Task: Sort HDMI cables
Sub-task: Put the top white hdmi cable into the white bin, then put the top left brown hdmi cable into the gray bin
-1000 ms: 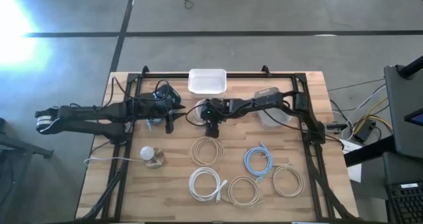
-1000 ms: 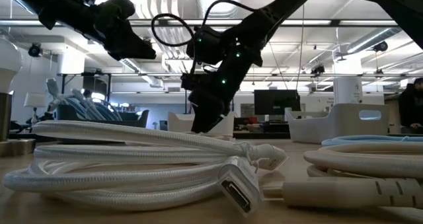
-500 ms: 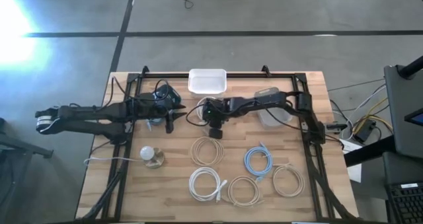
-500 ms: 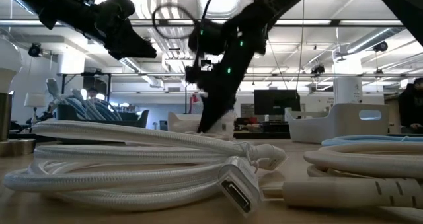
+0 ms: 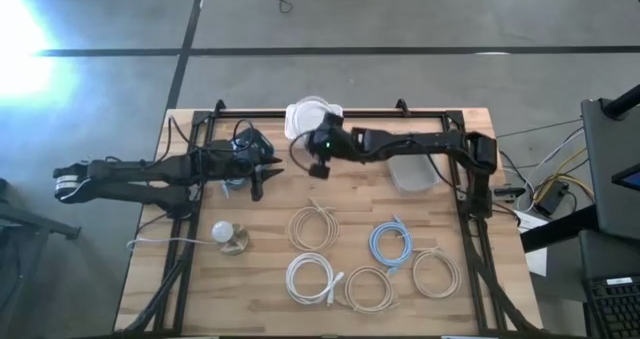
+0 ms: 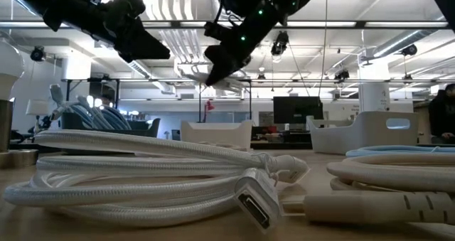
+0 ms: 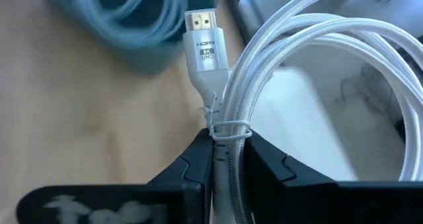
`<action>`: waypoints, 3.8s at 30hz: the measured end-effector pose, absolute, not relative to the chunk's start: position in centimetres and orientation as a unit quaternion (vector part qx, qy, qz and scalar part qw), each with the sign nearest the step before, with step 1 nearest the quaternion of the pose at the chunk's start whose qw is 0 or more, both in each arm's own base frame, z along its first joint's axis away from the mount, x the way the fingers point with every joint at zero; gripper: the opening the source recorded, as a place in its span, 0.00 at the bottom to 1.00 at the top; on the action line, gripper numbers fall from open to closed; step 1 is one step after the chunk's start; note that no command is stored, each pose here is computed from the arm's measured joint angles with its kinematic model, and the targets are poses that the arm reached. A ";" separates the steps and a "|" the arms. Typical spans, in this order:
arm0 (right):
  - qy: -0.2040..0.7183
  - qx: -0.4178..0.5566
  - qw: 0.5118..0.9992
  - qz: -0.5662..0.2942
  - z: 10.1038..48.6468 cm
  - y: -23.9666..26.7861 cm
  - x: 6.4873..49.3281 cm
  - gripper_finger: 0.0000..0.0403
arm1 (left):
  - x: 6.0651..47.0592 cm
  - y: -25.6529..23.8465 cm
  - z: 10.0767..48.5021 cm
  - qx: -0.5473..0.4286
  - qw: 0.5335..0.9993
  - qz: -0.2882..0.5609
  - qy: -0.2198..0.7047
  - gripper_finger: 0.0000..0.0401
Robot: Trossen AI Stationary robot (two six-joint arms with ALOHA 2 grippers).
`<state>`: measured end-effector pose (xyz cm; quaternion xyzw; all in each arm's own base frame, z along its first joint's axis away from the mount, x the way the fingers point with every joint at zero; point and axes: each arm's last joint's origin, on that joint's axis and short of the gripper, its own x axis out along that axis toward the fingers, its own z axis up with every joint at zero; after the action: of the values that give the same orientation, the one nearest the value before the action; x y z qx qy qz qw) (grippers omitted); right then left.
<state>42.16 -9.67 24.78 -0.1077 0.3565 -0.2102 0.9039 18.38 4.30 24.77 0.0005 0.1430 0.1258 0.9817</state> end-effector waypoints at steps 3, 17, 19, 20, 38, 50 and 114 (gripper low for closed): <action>0.314 -0.105 0.919 -0.215 24.9 -11.5 42.7 0.15 | 18.4 4.3 24.8 0.000 0.982 0.126 0.142 0.34; 0.315 -0.043 0.907 -0.277 16.7 -17.6 44.4 0.15 | 18.4 4.3 24.8 -0.001 0.982 0.126 0.143 0.34; 0.308 -0.043 0.909 -0.279 16.7 -17.7 44.6 0.15 | 18.4 4.3 24.8 -0.001 0.982 0.126 0.143 0.34; 0.303 -0.044 0.909 -0.283 16.7 -17.8 44.6 0.16 | 18.4 4.3 24.8 -0.001 0.982 0.126 0.143 0.34; 0.305 -0.017 0.902 -0.304 16.5 -18.6 44.2 0.38 | 18.4 4.3 24.7 -0.002 0.982 0.126 0.144 0.34; 0.334 -0.037 0.906 -0.258 19.8 -14.8 43.9 0.45 | 18.4 4.3 24.7 -0.003 0.981 0.126 0.144 0.34; 0.559 0.011 0.812 -0.167 20.8 -1.0 38.8 0.11 | 18.0 4.2 23.1 -0.031 0.973 0.134 0.184 0.34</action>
<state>38.77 -1.02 20.75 0.0113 0.5591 -0.1673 0.8120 18.01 4.23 23.11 -0.0307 0.1836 0.1336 0.9734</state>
